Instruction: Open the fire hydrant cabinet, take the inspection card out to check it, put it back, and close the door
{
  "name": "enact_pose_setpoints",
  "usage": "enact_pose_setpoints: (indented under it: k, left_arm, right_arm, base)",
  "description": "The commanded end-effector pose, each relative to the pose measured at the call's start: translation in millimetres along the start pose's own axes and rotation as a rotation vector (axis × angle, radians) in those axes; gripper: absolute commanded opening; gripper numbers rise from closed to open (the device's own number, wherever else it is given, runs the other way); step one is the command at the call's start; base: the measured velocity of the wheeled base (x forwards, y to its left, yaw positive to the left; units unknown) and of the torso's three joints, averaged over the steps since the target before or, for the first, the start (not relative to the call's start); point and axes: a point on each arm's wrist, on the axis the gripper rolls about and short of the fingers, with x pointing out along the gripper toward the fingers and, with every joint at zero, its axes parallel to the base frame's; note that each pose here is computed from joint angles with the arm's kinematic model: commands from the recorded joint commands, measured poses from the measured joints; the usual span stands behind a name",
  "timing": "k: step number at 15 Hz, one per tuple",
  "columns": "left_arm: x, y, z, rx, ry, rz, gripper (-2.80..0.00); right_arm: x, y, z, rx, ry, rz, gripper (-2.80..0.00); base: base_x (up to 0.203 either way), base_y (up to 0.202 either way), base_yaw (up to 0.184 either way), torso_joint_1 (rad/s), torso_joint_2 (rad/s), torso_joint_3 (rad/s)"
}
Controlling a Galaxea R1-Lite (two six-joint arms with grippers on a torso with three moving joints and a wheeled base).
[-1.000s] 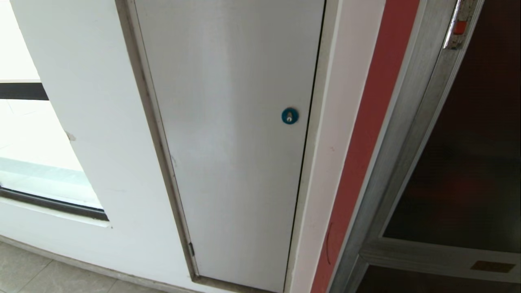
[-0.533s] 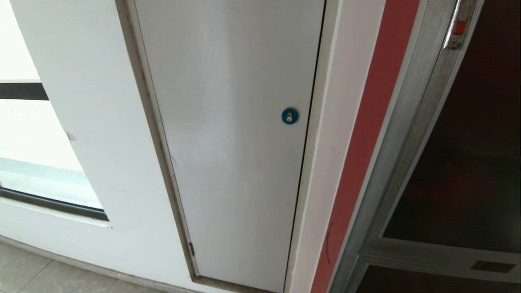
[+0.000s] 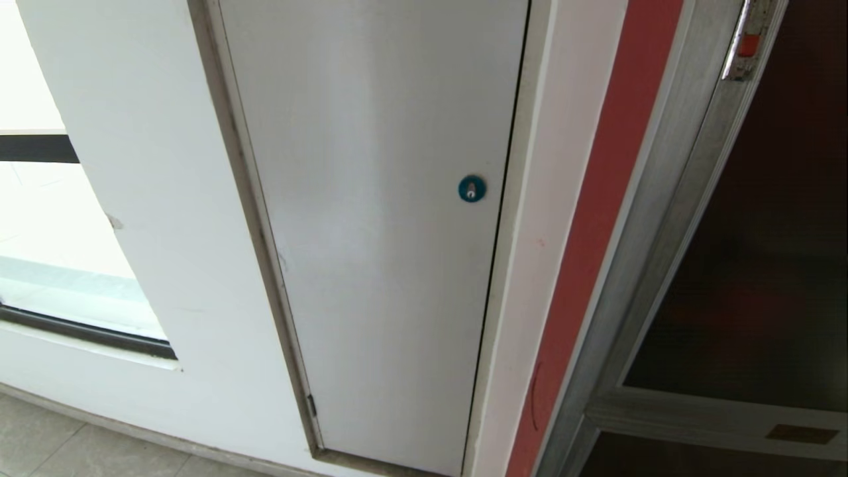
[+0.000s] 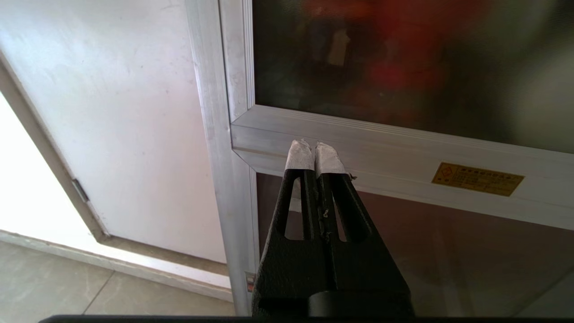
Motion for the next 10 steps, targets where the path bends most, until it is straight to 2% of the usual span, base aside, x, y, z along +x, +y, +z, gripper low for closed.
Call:
enact_pose_setpoints:
  k: [1,10]
  left_arm:
    - [0.5,0.0,-1.6,0.000,0.007,0.000,-2.80]
    - [0.5,0.0,-1.6,0.000,0.007,0.000,-2.80]
  right_arm:
    - [-0.1,0.0,0.0,-0.002,-0.002,0.000,-2.80]
    - [-0.1,0.0,-0.3,0.000,-0.001,0.000,-2.80]
  base:
    - [0.000,0.000,0.000,0.000,0.00,0.000]
    - [0.000,0.000,0.000,0.000,0.00,0.000]
